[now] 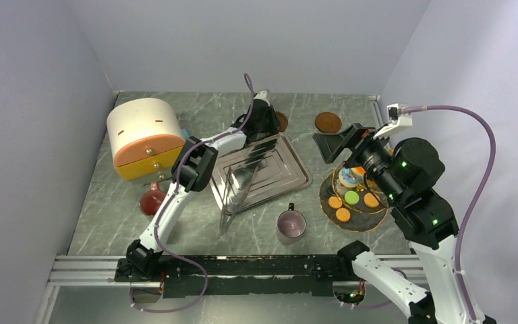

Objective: Serve the afternoon tea
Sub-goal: Move the coaster to the center of the board.

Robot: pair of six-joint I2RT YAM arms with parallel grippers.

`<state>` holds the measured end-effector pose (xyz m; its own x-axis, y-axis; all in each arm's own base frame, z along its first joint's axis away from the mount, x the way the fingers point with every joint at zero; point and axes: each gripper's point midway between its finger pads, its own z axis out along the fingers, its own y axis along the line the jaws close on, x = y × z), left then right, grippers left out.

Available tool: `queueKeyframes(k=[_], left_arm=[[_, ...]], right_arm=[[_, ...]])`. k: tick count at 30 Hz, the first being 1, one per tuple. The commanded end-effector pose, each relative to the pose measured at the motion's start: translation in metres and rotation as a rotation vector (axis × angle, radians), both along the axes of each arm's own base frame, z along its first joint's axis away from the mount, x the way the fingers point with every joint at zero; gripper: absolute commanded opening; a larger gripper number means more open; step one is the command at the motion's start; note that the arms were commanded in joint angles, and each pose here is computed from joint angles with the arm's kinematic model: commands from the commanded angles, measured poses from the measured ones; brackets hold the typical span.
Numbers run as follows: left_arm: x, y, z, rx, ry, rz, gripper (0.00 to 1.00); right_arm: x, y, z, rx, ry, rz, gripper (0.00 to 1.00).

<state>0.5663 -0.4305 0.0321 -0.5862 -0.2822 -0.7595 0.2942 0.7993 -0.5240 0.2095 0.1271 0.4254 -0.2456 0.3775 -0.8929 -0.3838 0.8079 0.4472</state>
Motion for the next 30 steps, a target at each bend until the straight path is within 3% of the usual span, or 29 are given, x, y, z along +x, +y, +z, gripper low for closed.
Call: queueKeyframes(k=[1,5,8,15,23,26,29,30], left_arm=[[-0.007,-0.017,0.069,-0.081,-0.077,-0.096,0.25],[-0.013,-0.001,0.142,-0.110,-0.180,-0.107,0.30],[-0.020,0.027,0.194,-0.107,-0.219,-0.086,0.36],[-0.065,0.111,0.242,0.079,-0.213,0.045,0.48],[-0.157,0.188,0.278,0.179,-0.229,0.098,0.60],[-0.197,0.209,0.285,0.228,-0.249,0.044,0.71],[-0.237,0.228,0.281,0.285,-0.275,-0.027,0.95],[-0.246,0.237,0.275,0.317,-0.274,-0.031,0.97]], right_arm=[[0.007,-0.001,-0.002,-0.023,0.048,-0.023,1.00],[0.025,0.012,-0.012,-0.012,0.092,-0.013,0.99],[0.039,0.027,-0.021,0.004,0.124,0.018,0.92],[0.090,0.040,-0.050,-0.052,0.182,-0.057,0.73],[0.158,0.062,-0.103,-0.241,0.206,-0.213,0.29],[0.185,0.080,-0.129,-0.360,0.192,-0.246,0.14],[0.209,0.096,-0.154,-0.501,0.179,-0.284,0.02],[0.218,0.101,-0.163,-0.547,0.175,-0.297,0.00]])
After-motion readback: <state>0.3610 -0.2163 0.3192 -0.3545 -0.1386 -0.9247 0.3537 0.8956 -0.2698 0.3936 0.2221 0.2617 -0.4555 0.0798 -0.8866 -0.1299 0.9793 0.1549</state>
